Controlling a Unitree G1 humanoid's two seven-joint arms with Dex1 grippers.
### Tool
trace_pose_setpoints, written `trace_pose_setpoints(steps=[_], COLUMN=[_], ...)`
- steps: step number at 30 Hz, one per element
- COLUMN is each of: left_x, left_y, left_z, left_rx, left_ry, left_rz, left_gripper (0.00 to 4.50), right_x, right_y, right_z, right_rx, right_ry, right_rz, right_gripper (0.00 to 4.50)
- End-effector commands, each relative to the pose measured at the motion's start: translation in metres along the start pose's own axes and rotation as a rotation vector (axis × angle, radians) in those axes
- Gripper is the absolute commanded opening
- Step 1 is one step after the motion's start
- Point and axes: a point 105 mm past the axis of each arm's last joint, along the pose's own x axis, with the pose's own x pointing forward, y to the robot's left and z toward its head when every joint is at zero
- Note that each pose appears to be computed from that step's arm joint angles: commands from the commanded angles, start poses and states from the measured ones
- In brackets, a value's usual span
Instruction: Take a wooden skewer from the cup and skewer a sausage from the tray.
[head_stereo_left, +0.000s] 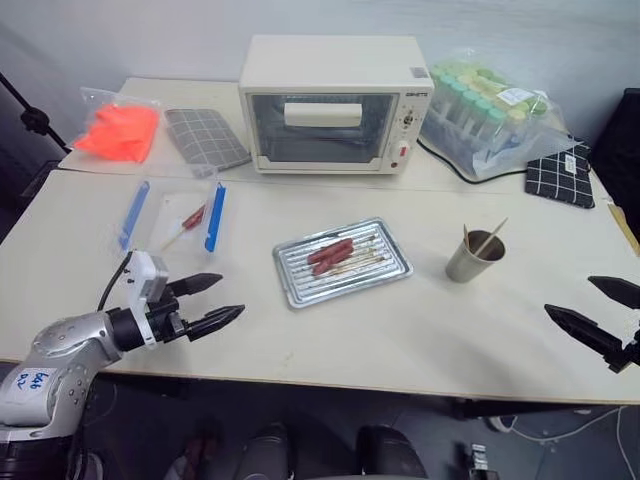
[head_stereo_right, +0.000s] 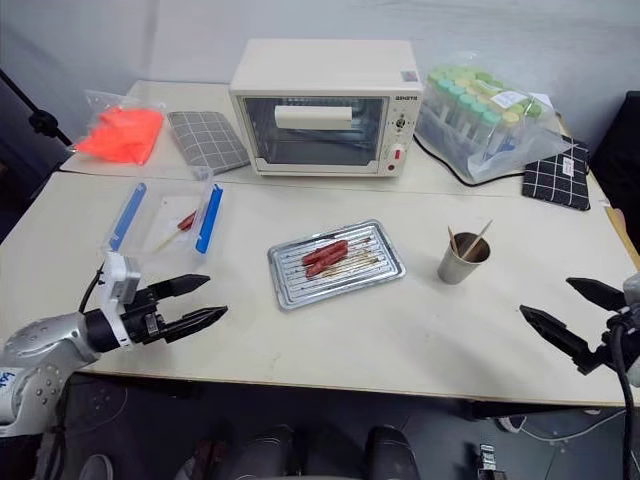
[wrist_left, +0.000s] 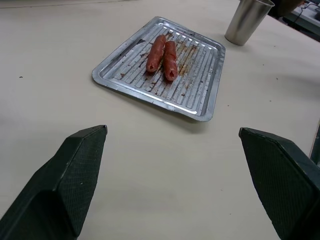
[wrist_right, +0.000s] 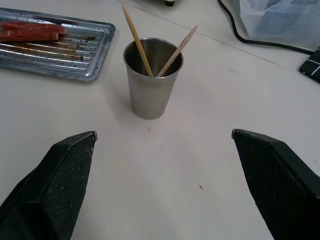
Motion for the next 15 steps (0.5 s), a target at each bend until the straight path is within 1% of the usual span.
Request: trace_pose_setpoints(steps=[1,8,11,15], left_x=[-0.0014,-0.0009,-0.0002,0.0024], left_y=[-0.004,-0.0015,-0.0031,-0.0028], left_z=[0.0047,-0.0027,-0.0026,-0.0015], left_rx=[0.04,0.023,0.011,0.03], left_ry=[0.001,0.017,0.008,0.007], left_rz=[-0.013,0.025,0.015,0.014], left_gripper=[4.48,4.48,4.48,4.48], right_x=[0.0005,0.0043,0.0044,0.005], right_y=[0.0051,0.0046,0.0056,0.0087], right_z=[0.0028,-0.0003,-0.0027,-0.004], right_rx=[-0.009,-0.009,0.032,0.032], right_ry=[-0.013,-0.012,-0.021,-0.019], right_rz=[0.005,-0.025,-0.035,-0.045], right_gripper=[4.5,4.5,4.5,4.5])
